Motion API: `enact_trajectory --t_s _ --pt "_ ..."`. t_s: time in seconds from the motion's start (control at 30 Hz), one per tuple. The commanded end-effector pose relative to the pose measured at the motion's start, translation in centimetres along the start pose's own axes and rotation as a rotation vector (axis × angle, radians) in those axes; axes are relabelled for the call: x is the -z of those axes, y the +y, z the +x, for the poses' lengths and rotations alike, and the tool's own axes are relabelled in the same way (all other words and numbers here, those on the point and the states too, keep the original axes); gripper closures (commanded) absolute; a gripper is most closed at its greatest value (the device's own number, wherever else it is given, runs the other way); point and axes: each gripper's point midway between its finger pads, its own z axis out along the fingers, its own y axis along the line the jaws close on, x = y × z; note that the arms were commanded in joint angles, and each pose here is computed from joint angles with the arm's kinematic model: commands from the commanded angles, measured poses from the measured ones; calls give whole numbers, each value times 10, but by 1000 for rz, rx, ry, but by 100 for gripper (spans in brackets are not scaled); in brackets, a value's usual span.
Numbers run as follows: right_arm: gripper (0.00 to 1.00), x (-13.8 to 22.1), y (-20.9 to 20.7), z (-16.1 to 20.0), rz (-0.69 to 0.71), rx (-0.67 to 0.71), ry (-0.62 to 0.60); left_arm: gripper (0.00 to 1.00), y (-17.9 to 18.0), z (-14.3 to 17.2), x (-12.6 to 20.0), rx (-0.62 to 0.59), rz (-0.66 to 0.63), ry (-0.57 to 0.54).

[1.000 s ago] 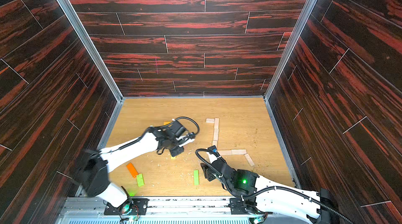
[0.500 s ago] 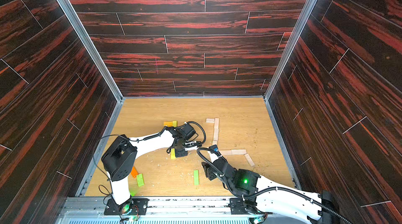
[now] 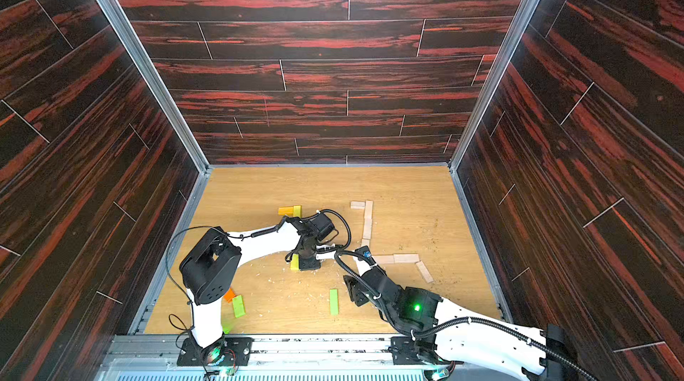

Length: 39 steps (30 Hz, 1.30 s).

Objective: Assemble a giraffe with building blocks
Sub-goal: Assemble the building block at the center of the board.

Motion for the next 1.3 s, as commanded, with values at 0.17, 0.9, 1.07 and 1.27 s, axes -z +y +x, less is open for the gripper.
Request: enact_trajectory --t_s 0.17,0.9,1.07,1.27 --pt "37 -4 0 0 3 0 7 43 -6 3 3 -31 19 17" --pt "37 -7 1 1 0 -1 15 62 -6 17 -2 -67 14 87" --pt "37 -7 1 1 1 -1 16 62 -6 16 -2 -69 18 86" --pt "37 -8 2 1 -2 0 18 62 -7 19 -3 -67 22 100"
